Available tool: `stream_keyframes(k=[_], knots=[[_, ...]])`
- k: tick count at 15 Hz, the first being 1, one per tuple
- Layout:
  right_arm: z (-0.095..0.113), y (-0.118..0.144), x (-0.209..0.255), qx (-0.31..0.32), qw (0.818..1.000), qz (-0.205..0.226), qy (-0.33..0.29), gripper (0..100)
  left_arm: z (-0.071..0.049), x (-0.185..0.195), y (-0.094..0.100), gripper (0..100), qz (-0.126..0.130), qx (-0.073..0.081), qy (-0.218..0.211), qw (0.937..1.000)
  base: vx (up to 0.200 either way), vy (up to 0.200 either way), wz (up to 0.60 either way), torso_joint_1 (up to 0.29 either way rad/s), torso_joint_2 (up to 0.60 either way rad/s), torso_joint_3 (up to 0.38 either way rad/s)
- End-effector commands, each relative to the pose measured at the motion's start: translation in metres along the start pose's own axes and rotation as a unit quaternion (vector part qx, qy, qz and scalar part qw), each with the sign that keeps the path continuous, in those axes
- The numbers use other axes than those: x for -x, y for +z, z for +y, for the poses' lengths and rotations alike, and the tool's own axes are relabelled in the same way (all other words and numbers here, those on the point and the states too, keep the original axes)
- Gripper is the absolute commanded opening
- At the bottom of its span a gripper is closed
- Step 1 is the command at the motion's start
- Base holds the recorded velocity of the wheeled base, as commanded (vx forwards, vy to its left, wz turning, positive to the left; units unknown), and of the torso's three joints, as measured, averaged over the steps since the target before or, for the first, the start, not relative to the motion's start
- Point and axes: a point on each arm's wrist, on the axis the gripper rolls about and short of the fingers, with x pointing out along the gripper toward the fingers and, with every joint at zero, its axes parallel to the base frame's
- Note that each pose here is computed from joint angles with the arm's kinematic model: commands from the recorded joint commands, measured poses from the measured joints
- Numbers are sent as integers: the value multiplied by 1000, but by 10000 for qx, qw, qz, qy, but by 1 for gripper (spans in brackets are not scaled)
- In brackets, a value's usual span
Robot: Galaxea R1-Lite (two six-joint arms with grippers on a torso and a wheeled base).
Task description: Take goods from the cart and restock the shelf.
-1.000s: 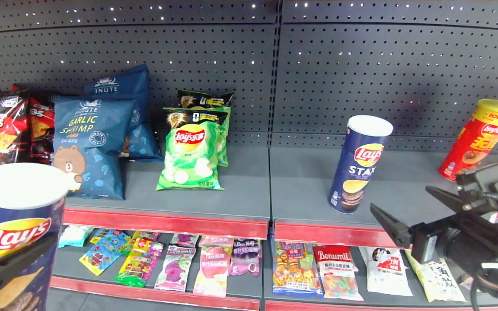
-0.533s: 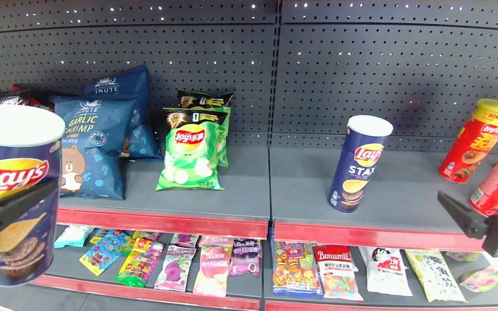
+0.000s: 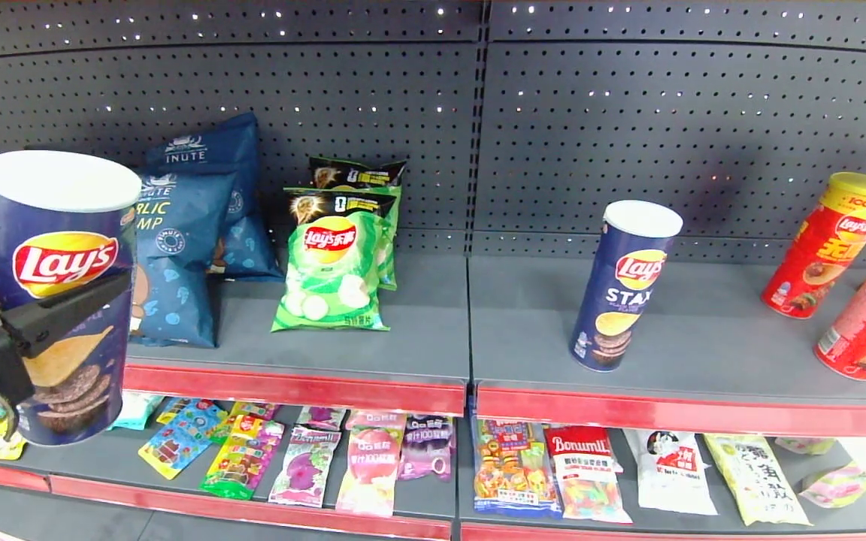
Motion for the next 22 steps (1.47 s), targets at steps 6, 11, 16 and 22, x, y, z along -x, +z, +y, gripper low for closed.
stream_keyframes(k=[6,11,16,22], knots=[[-4,-6,16,-45,9996,-214,-173,100,-2,-16,7,0,-35,54,-312,9995,0,0,0,0,0,0],[-3,-11,14,-17,9998,-117,-162,100,-2,-18,6,0,-7,70,-322,9995,0,0,-600,0,1,4],[-2,-16,14,-40,9998,-30,-176,100,-2,-32,7,0,52,76,-496,9987,0,0,-120,4,1,0],[6,-68,31,-20,9998,157,151,100,-5,-111,2,0,-464,353,-731,9956,0,0,0,0,0,0]])
